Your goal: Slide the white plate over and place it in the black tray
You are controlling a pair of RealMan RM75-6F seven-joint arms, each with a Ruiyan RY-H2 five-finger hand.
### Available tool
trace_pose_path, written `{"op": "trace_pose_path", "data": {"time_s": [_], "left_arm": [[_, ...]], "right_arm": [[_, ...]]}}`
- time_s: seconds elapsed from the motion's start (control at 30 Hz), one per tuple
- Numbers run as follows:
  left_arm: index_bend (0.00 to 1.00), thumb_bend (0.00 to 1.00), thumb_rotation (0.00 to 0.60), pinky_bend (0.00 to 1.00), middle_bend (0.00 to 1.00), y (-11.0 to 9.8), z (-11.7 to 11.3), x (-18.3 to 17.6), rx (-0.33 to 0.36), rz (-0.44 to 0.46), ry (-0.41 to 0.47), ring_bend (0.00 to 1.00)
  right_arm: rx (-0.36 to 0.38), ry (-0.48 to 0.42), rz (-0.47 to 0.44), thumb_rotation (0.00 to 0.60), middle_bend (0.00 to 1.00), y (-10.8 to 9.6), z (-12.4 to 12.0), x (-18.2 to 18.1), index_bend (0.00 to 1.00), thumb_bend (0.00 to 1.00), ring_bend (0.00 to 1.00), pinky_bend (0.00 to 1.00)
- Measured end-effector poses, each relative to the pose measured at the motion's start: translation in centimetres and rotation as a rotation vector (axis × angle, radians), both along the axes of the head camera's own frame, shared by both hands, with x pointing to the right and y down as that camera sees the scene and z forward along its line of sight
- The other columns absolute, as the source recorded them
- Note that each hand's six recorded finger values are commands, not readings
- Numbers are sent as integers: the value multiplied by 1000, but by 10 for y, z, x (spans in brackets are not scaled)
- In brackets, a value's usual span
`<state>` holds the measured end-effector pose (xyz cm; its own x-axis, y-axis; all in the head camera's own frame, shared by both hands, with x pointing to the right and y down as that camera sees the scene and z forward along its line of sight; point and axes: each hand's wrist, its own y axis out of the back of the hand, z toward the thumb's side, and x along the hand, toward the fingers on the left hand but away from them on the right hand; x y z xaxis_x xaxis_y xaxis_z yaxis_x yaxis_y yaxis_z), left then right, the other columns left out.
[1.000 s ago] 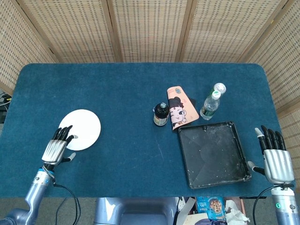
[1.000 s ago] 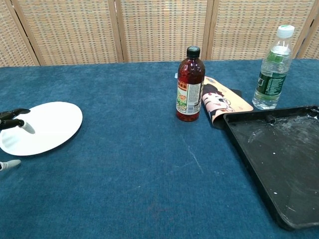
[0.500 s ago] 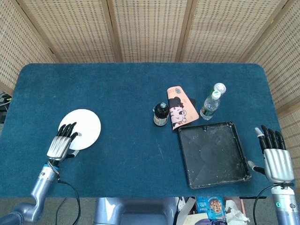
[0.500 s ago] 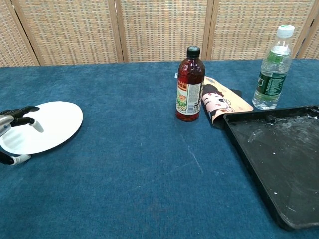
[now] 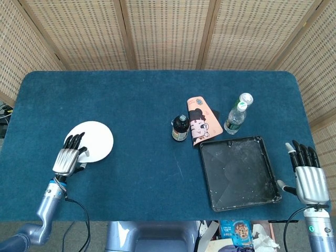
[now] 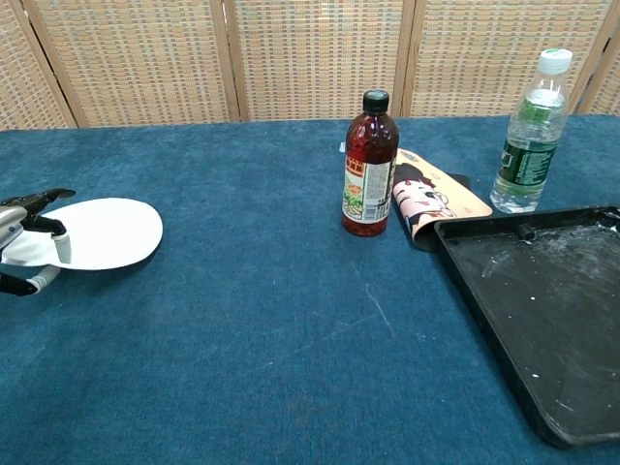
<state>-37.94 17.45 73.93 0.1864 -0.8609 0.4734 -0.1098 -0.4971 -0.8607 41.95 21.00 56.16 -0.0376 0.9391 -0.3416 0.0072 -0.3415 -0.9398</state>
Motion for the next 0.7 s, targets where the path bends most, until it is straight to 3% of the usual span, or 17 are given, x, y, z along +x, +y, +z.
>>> {"op": "trace_pose_path", "data": {"time_s": [0.13,0.37,0.57,0.7], "left_arm": [[732,503,600,0,0,-5,-7,1,58,-11,36,0],[775,503,600,0,0,-14,-29,5,171,-14,140,0],[784,503,600,0,0,-19,-56,13,270,29,236,0],[794,503,600,0,0,-22,-70,27,294,71,300,0]], "right_arm": [[0,-1,-4,600,0,0,0,-1,0,0,0,0],[-3,1,-9,600,0,1,1,-3,0,0,0,0],[-3,1,-12,600,0,2,2,-4,0,0,0,0],[-2,4,-13,600,0,2,1,-4,0,0,0,0]]}}
